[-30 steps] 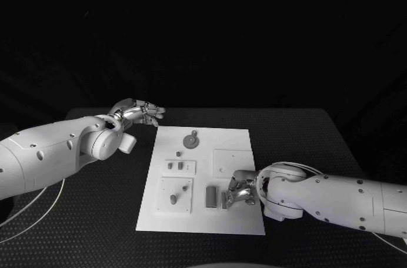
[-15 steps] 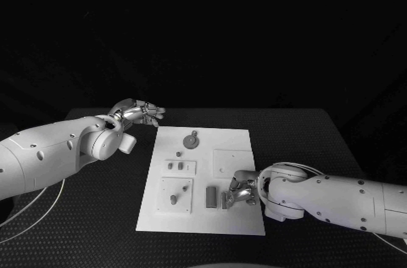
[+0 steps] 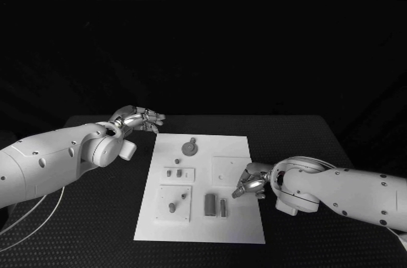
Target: Assemble the parts on the task board
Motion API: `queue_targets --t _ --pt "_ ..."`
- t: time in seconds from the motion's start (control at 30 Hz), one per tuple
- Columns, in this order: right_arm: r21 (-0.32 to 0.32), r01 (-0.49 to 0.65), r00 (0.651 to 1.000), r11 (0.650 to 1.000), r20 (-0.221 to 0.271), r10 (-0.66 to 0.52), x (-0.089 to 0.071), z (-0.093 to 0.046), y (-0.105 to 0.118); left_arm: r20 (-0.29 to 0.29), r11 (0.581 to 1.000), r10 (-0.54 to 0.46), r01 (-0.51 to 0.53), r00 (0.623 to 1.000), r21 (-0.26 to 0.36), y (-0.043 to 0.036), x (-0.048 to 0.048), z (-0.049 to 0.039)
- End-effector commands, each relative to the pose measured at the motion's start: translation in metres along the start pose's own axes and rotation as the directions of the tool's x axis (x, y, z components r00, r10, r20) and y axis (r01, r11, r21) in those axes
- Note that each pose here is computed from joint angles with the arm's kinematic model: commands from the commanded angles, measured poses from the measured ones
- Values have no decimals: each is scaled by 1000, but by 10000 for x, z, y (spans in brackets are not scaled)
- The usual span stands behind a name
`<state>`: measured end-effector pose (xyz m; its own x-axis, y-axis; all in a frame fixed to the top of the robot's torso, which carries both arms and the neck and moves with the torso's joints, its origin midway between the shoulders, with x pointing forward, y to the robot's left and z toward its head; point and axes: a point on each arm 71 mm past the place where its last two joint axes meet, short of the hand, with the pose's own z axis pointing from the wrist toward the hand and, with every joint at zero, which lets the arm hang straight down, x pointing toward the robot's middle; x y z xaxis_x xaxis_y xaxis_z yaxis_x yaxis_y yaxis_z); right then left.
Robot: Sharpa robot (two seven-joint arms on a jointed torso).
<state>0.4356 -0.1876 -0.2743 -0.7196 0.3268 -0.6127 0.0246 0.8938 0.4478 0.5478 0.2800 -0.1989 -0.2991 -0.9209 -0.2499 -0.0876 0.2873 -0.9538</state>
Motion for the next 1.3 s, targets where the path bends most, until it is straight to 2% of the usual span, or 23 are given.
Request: queue_targets --t 0.03,0.17,0.2,0.23,0.3,0.37,0.5,0.57,0.63,0.7,0.73,0.9,0.93,1.07,1.23,1.27,1.3 --pt "-127 -97 995 987 12 100 -199 4 4 13 1000 5 -5 1000 6 -19 21 37" --pt "-254 -237 961 938 80 265 -586 94 -170 33 1000 11 -11 999 4 -17 -5 74" --pt "-285 -250 950 925 111 291 -735 145 -239 39 1000 8 -8 999 3 -14 -23 83" --pt "-304 -251 939 919 153 307 -872 193 -285 39 1000 7 -7 999 3 -10 -39 90" --pt "-335 -257 920 906 202 336 -1072 255 -354 32 1000 1 -1 999 6 -9 -55 122" --pt "-365 -294 884 883 246 397 -1261 332 -413 30 1000 -16 16 999 13 -12 -75 190" --pt "-410 -332 840 849 280 464 -1437 450 -453 31 1000 -26 25 999 19 0 -175 239" --pt "-424 -316 812 849 341 473 -1534 458 -431 40 999 -37 36 999 22 5 -241 246" --pt "-465 -312 798 829 346 494 -1627 464 -359 53 998 -58 56 997 22 12 -305 253" --pt "-486 -331 769 809 358 529 -1658 491 -344 56 997 -78 77 995 24 1 -330 281" --pt "-496 -349 761 795 345 550 -1650 509 -357 57 996 -88 86 995 26 -15 -332 305" --pt "-555 -386 727 737 308 613 -1680 522 -285 31 994 -101 100 994 39 -52 -264 355" --pt "-575 -401 713 713 292 637 -1675 531 -244 26 993 -109 108 994 38 -56 -246 361" --pt "-596 -417 700 686 270 661 -1657 549 -208 11 992 -115 114 993 44 -69 -199 369" --pt "-605 -418 700 677 260 665 -1656 540 -200 -17 991 -121 121 993 49 -83 -132 379" --pt "-560 -411 711 719 296 637 -1639 566 -223 32 996 -89 88 996 21 -42 -203 364" --pt "-561 -412 710 718 296 638 -1637 565 -222 33 996 -90 89 995 22 -41 -199 363"
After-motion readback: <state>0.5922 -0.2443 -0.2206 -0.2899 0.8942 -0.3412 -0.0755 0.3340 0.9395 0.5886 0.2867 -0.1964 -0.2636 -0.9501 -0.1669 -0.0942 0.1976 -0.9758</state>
